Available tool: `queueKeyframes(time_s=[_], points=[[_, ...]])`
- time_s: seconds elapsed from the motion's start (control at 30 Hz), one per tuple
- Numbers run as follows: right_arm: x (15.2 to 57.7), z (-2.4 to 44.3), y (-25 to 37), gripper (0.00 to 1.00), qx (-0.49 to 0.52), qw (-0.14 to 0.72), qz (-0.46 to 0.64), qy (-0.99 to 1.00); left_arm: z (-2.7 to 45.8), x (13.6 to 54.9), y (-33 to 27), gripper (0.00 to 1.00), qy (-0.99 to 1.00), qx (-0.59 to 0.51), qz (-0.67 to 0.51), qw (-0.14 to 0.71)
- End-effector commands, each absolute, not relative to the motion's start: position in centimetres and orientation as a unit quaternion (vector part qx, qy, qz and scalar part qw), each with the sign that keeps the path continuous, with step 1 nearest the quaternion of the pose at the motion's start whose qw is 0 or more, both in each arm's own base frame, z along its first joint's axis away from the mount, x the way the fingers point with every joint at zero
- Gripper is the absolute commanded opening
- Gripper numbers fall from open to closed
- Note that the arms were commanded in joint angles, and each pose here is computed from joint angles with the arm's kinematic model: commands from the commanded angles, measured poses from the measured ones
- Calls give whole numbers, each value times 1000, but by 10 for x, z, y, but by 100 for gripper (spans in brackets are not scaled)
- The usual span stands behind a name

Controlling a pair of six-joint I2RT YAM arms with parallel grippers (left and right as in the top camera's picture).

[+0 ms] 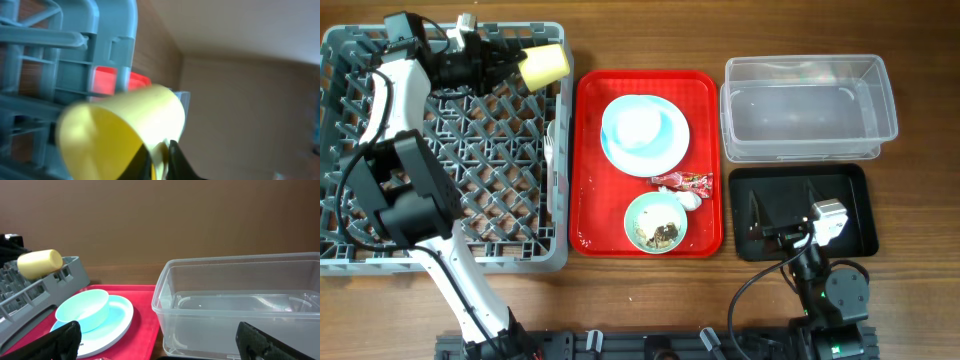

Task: Sort waste into correct bins and load items into the dishwasher rack
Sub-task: 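Lift the yellow cup and place it in the dish rack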

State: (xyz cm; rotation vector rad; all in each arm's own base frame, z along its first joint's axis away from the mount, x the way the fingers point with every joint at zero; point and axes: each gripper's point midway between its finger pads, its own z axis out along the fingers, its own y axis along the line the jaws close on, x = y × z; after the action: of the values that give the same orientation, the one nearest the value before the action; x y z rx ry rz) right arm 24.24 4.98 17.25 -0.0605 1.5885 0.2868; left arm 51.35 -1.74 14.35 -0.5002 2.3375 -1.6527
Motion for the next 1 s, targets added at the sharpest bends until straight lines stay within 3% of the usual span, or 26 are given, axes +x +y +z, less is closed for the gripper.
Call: queueKeyframes(time_s=[0.0, 0.07, 0.3, 0.47, 0.97], points=[[242, 173, 49, 100, -28, 693, 124, 709, 81, 511, -2, 9, 851, -213, -469, 102], [242, 173, 49, 100, -28, 693, 124, 709, 81, 511, -3, 4, 851, -213, -470, 101], [242, 173, 49, 100, -28, 693, 124, 709, 82, 513, -10, 4, 852, -204, -472, 103], [242, 173, 49, 100, -28, 693, 124, 709, 171, 524, -35, 4, 724, -117, -671, 107], [242, 173, 49, 100, -28, 693, 125, 709, 124, 537, -62, 4, 795, -165, -574, 109]])
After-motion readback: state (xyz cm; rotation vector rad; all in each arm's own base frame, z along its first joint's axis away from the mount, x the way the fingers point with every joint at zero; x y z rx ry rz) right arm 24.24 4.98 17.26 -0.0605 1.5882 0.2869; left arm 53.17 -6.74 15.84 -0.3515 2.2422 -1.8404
